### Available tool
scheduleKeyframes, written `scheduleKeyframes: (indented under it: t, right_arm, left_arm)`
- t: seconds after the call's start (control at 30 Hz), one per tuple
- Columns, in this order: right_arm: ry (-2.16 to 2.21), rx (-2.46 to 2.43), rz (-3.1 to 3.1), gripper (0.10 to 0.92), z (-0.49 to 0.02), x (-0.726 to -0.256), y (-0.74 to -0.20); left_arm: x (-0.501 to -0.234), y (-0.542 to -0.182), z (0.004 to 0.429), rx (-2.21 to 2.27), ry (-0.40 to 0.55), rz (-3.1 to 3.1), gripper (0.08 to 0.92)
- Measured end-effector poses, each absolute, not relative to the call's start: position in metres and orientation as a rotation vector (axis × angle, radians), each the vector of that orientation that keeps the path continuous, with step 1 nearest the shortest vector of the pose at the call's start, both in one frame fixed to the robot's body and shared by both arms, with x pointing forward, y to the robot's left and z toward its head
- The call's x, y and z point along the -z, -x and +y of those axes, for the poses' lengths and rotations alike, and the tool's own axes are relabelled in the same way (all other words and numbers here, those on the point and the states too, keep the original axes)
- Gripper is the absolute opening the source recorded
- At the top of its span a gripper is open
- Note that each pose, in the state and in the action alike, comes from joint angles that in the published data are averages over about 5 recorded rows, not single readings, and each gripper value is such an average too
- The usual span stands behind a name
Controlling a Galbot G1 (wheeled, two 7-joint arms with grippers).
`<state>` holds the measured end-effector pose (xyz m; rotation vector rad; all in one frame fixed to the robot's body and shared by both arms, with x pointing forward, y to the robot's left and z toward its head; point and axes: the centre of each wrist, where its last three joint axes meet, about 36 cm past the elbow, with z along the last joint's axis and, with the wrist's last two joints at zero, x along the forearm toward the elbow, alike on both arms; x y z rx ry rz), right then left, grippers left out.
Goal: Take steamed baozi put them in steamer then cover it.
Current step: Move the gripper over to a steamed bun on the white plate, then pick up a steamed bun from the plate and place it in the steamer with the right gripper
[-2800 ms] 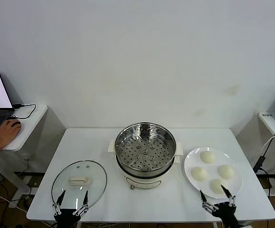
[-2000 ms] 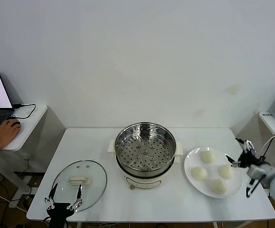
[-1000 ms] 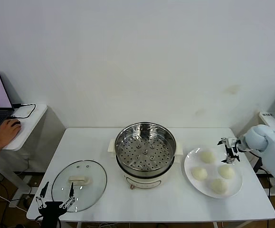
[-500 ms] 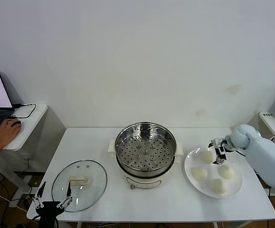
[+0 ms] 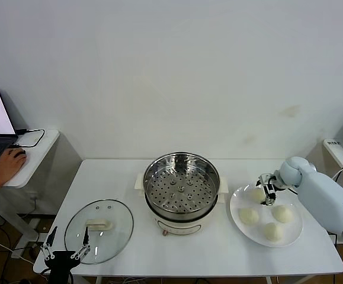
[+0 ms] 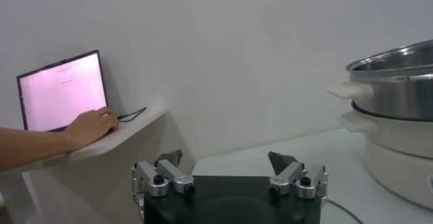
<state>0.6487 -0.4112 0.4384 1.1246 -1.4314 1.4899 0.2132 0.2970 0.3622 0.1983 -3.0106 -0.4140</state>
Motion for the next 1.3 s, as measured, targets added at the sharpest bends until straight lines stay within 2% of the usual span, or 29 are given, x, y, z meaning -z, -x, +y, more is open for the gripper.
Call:
scheduleKeyframes:
  t: [0.2, 0.43, 0.8, 1.13, 1.3]
  right_arm:
    - [-1.121, -1.494, -1.425, 0.608, -0.411, -0.443, -0.649]
    - [-1.123, -1.507, -1.432, 0.594, -0.413, -0.464, -0.646]
    - [-1.143, -1.603, -1.477, 0.594, -0.410, -0.551, -0.643]
    - [-1.244, -1.779, -1.571, 0.602, -0.346, -0.665, -0.662]
    - [-1.369, -1.873, -1.558, 0.602, -0.292, -0.696, -0.668]
  left_arm:
    - [-0.362, -0.212, 0.297, 0.414, -0.197, -3.011, 0.823]
    - [-0.364, -0.213, 0.299, 0.419, -0.200, -3.015, 0.823]
    - [-0.369, -0.213, 0.300, 0.417, -0.198, -3.026, 0.823]
    - [-0.373, -0.212, 0.300, 0.412, -0.182, -3.035, 0.823]
    - [-0.376, -0.213, 0.300, 0.405, -0.184, -3.045, 0.823]
